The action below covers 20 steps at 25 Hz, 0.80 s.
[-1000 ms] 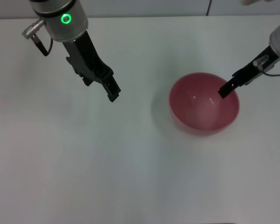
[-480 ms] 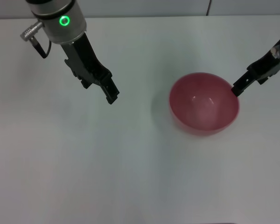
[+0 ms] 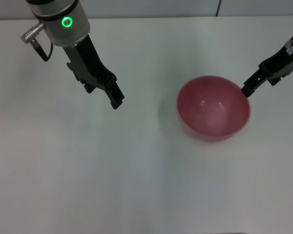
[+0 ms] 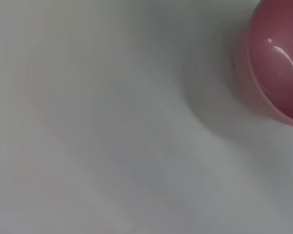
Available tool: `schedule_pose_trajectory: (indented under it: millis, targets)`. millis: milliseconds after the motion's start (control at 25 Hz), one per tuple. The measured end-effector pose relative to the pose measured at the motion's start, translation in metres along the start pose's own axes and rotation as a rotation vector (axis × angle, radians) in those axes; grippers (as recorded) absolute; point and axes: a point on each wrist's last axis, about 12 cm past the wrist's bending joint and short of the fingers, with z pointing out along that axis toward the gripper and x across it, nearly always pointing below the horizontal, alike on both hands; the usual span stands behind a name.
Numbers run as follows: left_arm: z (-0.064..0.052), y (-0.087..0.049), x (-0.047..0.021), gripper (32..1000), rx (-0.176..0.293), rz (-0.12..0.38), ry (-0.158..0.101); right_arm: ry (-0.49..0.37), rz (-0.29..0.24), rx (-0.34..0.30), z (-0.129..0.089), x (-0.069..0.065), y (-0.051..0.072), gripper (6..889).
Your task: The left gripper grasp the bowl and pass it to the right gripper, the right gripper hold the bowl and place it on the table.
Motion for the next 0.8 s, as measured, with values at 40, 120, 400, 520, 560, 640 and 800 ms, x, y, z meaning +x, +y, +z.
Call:
schedule_pose_trajectory:
  millis: [40,120,400,520,560,640,800]
  targets:
    - [0.0,0.0,0.0,861,0.0,0.0,0.0,-0.001,-0.002,0.0,-0.0005,-0.0007,0.0005,867]
    - [0.0,0.0002,0.0002,861,-0.001,-0.001,0.001,-0.004,-0.003,0.002,-0.0017,-0.0023,0.0015,867]
    - [0.0003,0.0011,0.001,861,-0.002,-0.007,0.002,-0.006,-0.001,0.002,-0.0024,-0.0027,0.0015,868]
    - [0.0001,0.0015,0.0011,861,-0.003,-0.008,0.002,-0.006,-0.001,0.003,-0.0027,-0.003,0.0016,868]
    - [0.0002,0.0019,0.0014,861,-0.003,-0.01,0.002,-0.006,0.001,0.003,-0.0028,-0.003,0.0015,868]
    - [-0.0002,0.0033,0.0022,861,-0.005,-0.016,0.0,-0.007,0.005,0.005,-0.0032,-0.0031,0.001,868]
    - [-0.0011,0.0053,0.003,861,-0.006,-0.023,-0.003,-0.009,0.01,0.007,-0.0037,-0.0032,0.0004,868]
